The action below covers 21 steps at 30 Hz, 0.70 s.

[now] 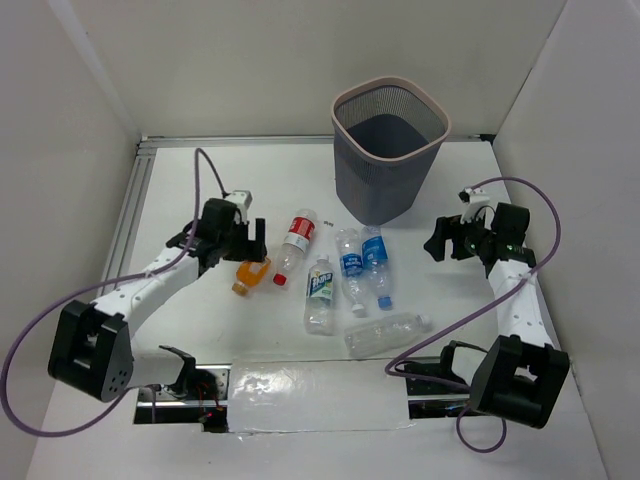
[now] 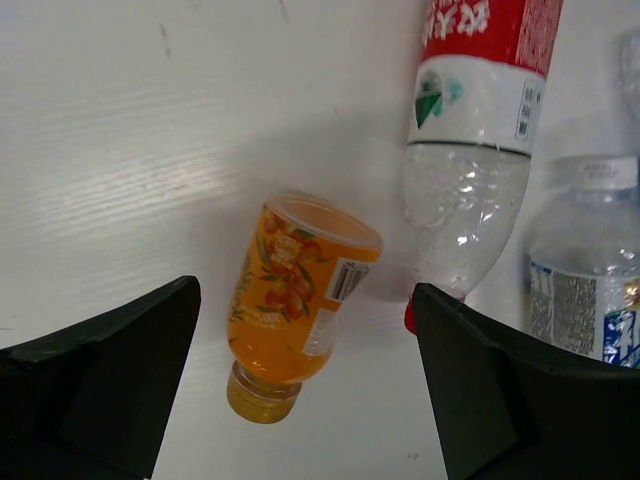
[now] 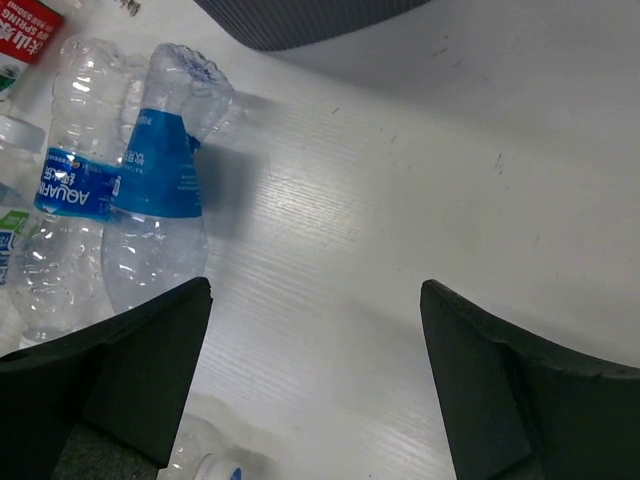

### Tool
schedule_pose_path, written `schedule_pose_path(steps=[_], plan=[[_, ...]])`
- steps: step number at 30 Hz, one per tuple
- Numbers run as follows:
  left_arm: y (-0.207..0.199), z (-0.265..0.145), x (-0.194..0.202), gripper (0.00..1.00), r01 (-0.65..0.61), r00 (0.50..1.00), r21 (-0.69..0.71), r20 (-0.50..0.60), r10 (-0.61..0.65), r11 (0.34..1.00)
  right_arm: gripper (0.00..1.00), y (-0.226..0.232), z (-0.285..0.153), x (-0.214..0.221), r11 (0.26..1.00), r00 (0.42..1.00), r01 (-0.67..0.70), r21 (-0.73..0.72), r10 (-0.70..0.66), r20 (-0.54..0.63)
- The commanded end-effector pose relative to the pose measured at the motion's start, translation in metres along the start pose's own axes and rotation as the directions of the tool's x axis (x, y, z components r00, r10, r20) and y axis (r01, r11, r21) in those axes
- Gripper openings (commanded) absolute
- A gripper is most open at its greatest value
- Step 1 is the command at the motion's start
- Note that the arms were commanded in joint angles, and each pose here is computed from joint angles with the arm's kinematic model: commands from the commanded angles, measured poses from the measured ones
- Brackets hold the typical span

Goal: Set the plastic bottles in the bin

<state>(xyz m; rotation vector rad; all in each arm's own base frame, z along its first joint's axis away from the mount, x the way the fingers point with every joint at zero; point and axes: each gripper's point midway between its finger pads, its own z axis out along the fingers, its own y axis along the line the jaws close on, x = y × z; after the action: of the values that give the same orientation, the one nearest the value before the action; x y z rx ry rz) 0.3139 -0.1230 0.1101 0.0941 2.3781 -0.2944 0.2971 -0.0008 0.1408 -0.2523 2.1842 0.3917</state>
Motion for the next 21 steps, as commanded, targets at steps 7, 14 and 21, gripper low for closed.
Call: schedule_pose_path(steps=[7, 14, 21], plan=[[-0.006, 0.027, 0.045, 0.99, -0.138, 0.972, -0.019, -0.192, 0.132, 0.99, 0.95, -0.001, 0.006, -0.01, 0.993, 0.994, 0.112, -0.049, -0.111, 0.015], [0.004, 0.041, 0.07, 0.61, -0.152, 0.953, -0.075, -0.276, 0.126, 0.986, 0.89, 0.016, 0.033, -0.008, 0.98, 0.985, 0.173, -0.094, -0.175, -0.012], [-0.033, -0.01, -0.039, 0.26, -0.14, 0.99, -0.033, -0.005, 0.14, 0.99, 0.7, 0.056, 0.06, -0.014, 0.982, 0.996, 0.08, -0.172, -0.087, -0.031]])
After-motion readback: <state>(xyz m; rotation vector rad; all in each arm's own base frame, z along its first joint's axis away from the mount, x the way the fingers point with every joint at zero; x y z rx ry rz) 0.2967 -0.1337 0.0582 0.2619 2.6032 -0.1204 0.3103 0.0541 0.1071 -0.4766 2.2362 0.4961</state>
